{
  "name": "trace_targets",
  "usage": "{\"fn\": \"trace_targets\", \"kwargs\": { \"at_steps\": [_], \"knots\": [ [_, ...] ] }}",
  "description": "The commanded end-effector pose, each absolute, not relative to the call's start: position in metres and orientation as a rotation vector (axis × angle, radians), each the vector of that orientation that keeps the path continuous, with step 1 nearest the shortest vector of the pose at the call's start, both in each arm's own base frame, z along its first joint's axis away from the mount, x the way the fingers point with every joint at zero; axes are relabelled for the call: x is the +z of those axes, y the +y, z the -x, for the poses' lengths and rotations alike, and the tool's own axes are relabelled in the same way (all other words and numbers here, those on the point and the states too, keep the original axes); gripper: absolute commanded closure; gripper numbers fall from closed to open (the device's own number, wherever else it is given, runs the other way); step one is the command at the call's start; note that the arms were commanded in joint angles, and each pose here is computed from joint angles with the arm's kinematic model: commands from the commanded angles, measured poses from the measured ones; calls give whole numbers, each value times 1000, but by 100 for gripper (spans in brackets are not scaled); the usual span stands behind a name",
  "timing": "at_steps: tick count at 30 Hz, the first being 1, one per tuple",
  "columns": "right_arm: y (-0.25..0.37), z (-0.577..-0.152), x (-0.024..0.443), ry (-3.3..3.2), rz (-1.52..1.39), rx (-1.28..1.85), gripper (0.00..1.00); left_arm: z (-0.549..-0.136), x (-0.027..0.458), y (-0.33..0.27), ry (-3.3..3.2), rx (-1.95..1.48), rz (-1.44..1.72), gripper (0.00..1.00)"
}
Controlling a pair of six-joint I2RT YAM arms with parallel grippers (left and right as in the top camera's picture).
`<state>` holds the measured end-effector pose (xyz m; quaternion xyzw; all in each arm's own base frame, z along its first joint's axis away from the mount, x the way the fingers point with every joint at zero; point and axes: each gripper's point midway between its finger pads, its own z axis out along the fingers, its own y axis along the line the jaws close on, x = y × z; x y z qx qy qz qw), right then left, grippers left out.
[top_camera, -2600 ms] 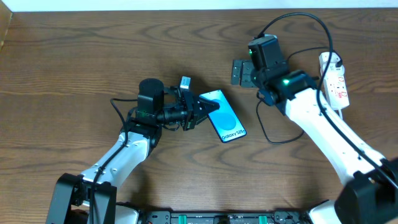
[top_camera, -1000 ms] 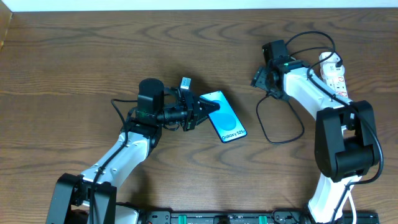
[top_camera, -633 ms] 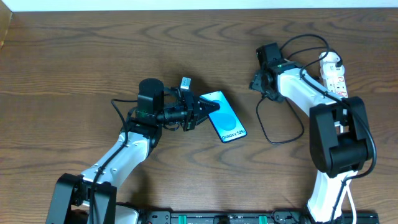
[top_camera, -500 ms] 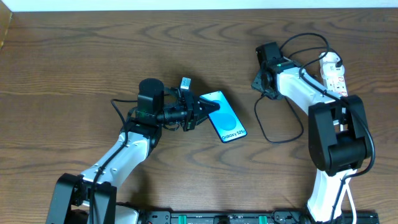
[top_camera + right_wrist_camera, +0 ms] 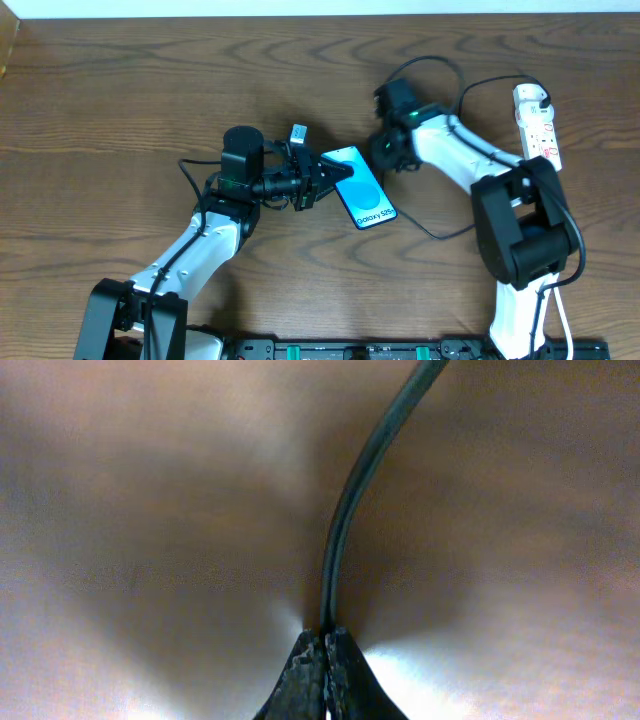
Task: Plug charger to phone and switch on socket
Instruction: 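Grasp the black USB cable near its plug with the right gripper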
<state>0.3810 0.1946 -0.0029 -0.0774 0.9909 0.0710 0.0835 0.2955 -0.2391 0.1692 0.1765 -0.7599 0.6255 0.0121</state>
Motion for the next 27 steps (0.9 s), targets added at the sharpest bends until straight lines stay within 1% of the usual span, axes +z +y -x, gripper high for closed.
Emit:
{"fn": "trace_targets", "kwargs": {
  "at_steps": [1, 3, 4, 5, 6, 7, 9, 11, 14, 17, 21, 27],
  "knots": [
    [170, -335, -40, 3118, 336, -54, 99, -297, 178, -240, -2369, 1983, -511, 93],
    [157, -321, -39, 3175, 188, -166, 99, -297, 178, -240, -2369, 1982, -512, 92],
    [155, -317, -39, 3192, 154, -180, 95, -297, 178, -240, -2369, 1983, -511, 92],
    [154, -316, -38, 3197, 145, -184, 85, -297, 178, -240, -2369, 1983, -511, 92],
    [154, -318, -38, 3191, 143, -181, 78, -297, 178, -240, -2370, 1982, -512, 93],
    [154, -323, -38, 3172, 135, -173, 68, -297, 178, -240, -2370, 1983, -512, 92],
    [156, -336, -36, 3138, 111, -146, 54, -297, 178, -240, -2370, 1983, -512, 92],
    [157, -351, -32, 3098, 82, -114, 45, -297, 178, -240, -2370, 1983, -512, 92],
    [156, -376, -26, 3027, 15, -62, 38, -297, 178, -240, -2369, 1983, -512, 92],
    [152, -396, -25, 2960, -96, -14, 36, -297, 178, -240, -2369, 1982, -513, 92],
    [148, -414, -27, 2905, -225, 46, 40, -297, 178, -240, -2369, 1982, -512, 93],
    [173, -409, -37, 2959, -231, 289, 48, -297, 178, -240, -2369, 1982, -512, 92]
  ]
}}
